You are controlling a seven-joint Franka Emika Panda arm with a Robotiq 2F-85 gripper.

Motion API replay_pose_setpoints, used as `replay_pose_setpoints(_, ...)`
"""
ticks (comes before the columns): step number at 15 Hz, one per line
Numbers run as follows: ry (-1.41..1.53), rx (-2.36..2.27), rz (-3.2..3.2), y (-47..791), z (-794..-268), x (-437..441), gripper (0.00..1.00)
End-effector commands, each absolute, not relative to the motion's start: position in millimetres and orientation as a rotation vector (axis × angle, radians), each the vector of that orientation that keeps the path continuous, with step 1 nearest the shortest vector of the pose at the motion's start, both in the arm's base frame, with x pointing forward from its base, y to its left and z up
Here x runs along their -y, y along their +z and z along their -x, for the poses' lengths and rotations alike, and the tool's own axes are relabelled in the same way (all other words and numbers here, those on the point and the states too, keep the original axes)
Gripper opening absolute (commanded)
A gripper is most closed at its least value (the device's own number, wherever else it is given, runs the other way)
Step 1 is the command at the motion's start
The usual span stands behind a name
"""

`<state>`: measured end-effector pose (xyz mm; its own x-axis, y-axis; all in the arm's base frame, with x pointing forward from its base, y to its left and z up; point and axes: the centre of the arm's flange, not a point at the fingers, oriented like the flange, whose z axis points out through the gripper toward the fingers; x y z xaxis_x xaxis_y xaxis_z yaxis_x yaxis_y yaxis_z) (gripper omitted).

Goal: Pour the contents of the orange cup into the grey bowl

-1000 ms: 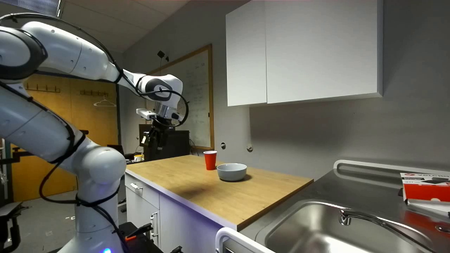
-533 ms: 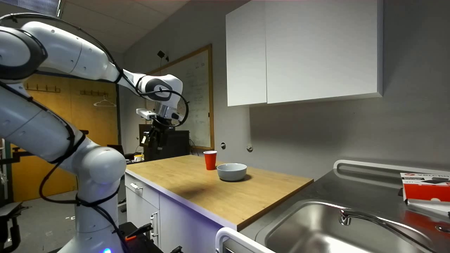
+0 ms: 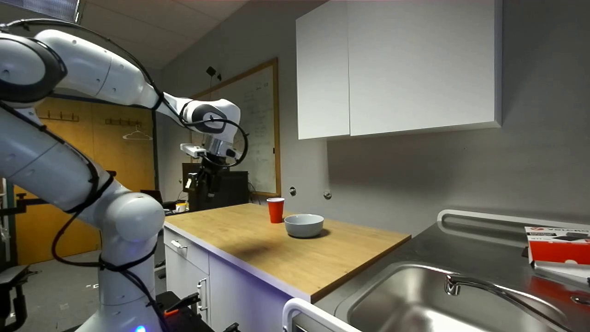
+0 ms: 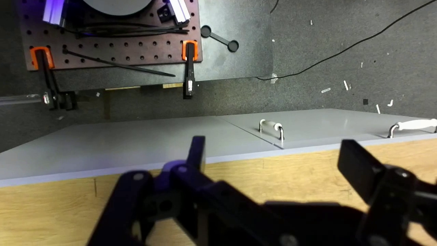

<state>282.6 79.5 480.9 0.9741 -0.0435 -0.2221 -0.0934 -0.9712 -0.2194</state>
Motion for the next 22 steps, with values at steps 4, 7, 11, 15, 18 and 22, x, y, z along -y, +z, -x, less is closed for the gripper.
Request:
replay_pose_setpoints(4, 0.222, -0.035, 2.904, 494, -334, -144, 1.00)
replay_pose_setpoints(7, 0.137, 0.038, 2.913, 499, -356, -187, 1.00)
replay_pose_setpoints(11, 0.050, 0.122, 2.936, 504, -382, -252, 1.00)
replay_pose_setpoints(15, -0.059, 0.174, 2.963, 511, -413, -314, 1.00)
replay_pose_setpoints(18, -0.153, 0.198, 3.007, 521, -441, -348, 1.00)
replay_pose_setpoints(22, -0.261, 0.241, 3.062, 538, -488, -379, 1.00)
